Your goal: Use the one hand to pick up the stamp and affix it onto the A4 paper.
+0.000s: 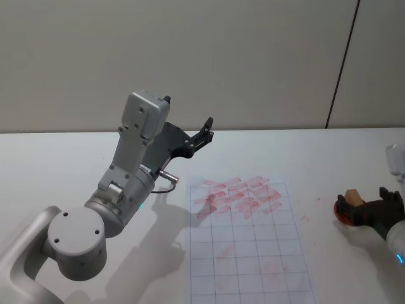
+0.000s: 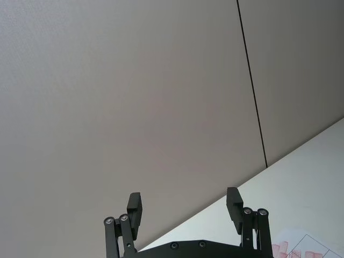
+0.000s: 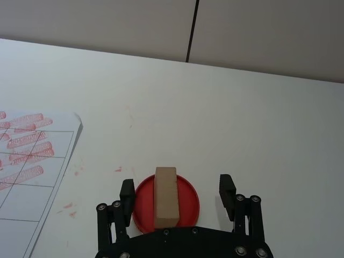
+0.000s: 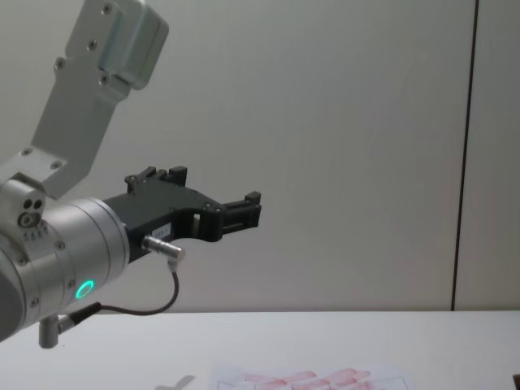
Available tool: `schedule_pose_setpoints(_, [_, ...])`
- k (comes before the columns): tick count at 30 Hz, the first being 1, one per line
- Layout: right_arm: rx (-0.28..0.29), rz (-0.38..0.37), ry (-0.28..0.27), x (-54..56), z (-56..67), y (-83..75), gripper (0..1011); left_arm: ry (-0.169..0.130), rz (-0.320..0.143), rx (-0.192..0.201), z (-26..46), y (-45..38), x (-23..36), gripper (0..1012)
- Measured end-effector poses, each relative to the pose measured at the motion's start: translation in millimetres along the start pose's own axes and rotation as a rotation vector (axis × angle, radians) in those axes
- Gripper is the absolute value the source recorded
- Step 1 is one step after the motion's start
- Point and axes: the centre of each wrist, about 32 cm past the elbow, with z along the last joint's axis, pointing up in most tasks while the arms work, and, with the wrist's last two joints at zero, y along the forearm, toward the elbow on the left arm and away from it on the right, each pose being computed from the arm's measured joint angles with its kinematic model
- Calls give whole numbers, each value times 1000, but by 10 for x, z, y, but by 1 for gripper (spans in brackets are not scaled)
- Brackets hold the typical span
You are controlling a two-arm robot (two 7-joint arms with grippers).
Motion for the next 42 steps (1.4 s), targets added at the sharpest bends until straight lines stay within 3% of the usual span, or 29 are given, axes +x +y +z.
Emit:
schedule_pose_setpoints(11, [-19,8,-12,-42,-66,41,731,0,0,0,0,0,0,1001])
schedule_pose_setpoints(13, [-21,9,-14,-51,-76,48,631,0,0,0,0,0,0,1001])
schedule_pose_setpoints(18, [-26,9,-18,-67,-97,61,514,0,0,0,0,0,0,1002])
schedule_pose_setpoints(25, [-29,9,-21,-87,-111,69,252,0,0,0,0,0,0,1002])
schedule_pose_setpoints(42, [-79,8,8,-113,-137,97,220,0,0,0,0,0,0,1001])
